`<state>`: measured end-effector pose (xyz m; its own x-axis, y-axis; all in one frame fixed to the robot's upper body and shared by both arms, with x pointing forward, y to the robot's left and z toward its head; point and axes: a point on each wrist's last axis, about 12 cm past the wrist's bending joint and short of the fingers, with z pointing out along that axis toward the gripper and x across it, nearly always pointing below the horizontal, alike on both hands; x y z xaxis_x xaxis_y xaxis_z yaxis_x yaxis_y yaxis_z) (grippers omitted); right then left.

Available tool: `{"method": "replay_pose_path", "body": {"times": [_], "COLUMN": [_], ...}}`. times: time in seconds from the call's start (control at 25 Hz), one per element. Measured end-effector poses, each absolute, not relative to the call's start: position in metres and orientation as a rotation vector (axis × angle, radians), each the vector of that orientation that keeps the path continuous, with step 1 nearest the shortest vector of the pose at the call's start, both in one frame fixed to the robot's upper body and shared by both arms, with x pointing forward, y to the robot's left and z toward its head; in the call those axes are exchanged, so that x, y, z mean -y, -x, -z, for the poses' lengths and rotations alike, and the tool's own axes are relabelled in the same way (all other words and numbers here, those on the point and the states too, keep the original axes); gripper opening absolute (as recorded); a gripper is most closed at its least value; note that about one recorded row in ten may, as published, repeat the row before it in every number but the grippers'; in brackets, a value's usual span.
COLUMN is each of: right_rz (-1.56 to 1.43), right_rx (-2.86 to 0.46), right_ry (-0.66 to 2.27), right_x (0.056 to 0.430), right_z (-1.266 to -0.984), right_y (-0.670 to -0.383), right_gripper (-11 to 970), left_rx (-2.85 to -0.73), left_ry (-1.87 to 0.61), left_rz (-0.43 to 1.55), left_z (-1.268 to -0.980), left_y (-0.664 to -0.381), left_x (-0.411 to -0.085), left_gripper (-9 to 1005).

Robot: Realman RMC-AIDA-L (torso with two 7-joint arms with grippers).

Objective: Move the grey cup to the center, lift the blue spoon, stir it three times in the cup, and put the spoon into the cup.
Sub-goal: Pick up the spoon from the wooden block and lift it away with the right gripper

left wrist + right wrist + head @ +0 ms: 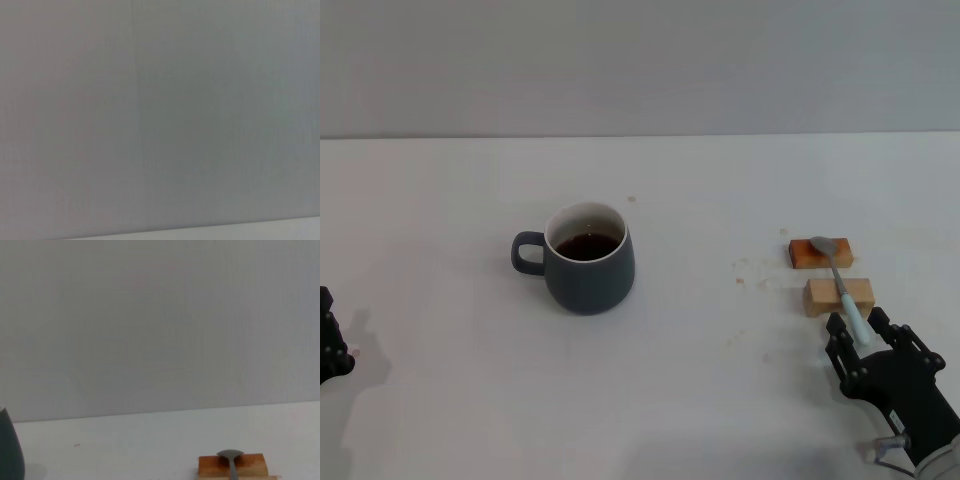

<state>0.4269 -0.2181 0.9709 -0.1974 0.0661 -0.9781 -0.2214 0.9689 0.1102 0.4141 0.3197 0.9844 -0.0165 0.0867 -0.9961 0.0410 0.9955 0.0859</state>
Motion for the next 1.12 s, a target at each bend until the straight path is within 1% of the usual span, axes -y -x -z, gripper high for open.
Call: {"method": "replay_pose_path", "body": {"times": [0.04, 0.24, 0.6, 1.0, 1.12], "right_rz": [-0.260, -0.256, -0.260, -0.258, -0.255], "right_rx": [-1.751, -1.751, -1.749, -1.746, -1.744], "right_ry": [0.115, 0.106, 0.111, 0.083, 0.075], "right_x": [0.2181, 0.2188, 0.2179, 0.2178, 0.2180], "right_z": [-0.9710, -0.9710, -0.9712, -0.9720, -0.9723], "right_y": [-0.4271, -0.4268, -0.4270, -0.4257, -0.4258], "right_gripper": [574, 497, 312, 303, 244], "left_rx": [-1.587, -1.586, -1.586, -1.585, -1.585], "left_ry": [-0.100, -0.100, -0.107, -0.113, -0.113], "left_rz": [-0.036, -0.036, -0.030, -0.032, -0.033], "left_z": [-0.9845, -0.9846, -0.9845, -0.9846, -0.9847], "left_y": [-0.4142, -0.4142, -0.4141, -0.4140, -0.4137], "left_x": [-0.3197, -0.3196, -0.3184, -0.3184, -0.3190], "left_gripper": [-2, -2, -2, -2, -2]}}
